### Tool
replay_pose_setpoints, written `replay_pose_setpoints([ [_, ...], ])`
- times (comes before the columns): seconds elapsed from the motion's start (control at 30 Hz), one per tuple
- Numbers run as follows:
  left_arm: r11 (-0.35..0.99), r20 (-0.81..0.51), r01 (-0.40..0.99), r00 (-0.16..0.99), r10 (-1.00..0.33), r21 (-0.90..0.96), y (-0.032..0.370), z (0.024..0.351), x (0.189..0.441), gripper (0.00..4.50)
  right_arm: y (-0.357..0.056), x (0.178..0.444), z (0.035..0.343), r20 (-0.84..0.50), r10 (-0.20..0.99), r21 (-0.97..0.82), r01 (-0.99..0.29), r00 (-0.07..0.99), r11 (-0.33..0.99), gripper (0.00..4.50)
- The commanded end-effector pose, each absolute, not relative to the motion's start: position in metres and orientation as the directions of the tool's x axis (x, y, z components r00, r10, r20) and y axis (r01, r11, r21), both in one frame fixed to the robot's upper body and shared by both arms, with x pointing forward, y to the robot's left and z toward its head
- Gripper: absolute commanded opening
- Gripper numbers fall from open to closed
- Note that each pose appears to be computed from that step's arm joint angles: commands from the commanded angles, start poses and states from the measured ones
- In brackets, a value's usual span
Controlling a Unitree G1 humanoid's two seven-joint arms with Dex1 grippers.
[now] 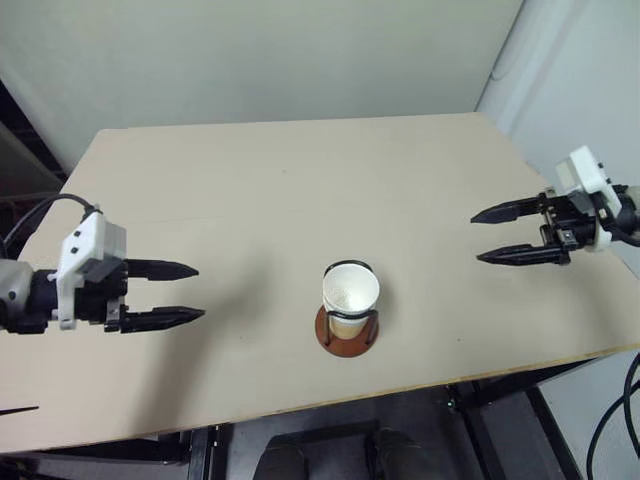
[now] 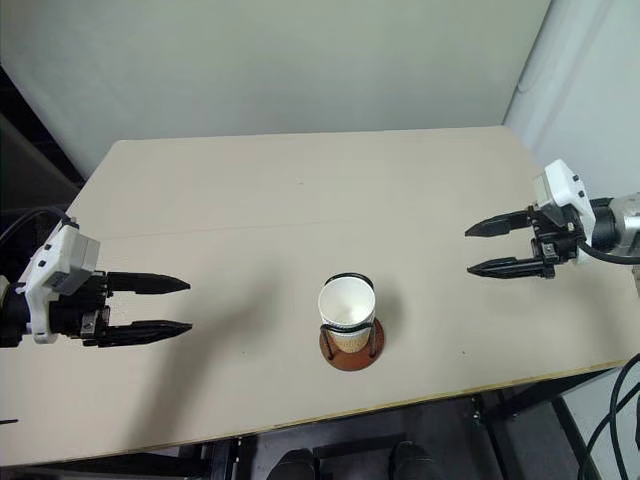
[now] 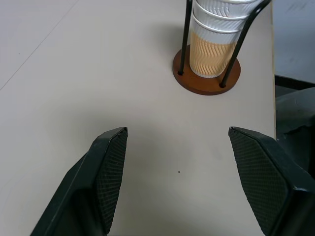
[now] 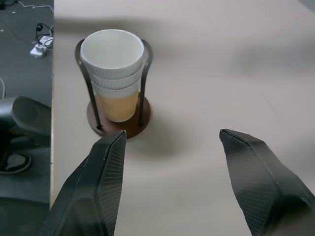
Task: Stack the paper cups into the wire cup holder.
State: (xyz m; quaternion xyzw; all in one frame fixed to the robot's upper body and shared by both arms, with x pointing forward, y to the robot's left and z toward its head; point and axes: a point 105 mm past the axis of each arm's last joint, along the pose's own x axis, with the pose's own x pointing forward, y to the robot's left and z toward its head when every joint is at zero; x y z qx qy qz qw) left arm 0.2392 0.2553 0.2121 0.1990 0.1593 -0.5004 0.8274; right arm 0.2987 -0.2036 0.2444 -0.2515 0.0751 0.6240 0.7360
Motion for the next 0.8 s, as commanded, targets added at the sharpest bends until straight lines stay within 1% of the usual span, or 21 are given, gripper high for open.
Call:
replay_pose_setpoints([
  [0.03,0.409,-0.447,0.891,0.452,-0.772,0.196,0.252,0.220,0.239,3.50,-0.204,0.299,0.256,-0.418,0.881,-0.325,-0.942,0.224,0.086,3.13],
  [0.37,0.409,-0.455,0.892,0.450,-0.768,0.193,0.252,0.214,0.245,3.50,-0.207,0.299,0.254,-0.422,0.875,-0.325,-0.941,0.236,0.098,3.13],
  [0.57,0.418,-0.453,0.889,0.457,-0.766,0.189,0.251,0.211,0.244,3.50,-0.206,0.301,0.249,-0.424,0.873,-0.319,-0.942,0.240,0.104,3.13],
  [0.8,0.429,-0.457,0.882,0.468,-0.756,0.194,0.252,0.210,0.241,3.50,-0.201,0.305,0.249,-0.421,0.877,-0.323,-0.942,0.233,0.096,3.13],
])
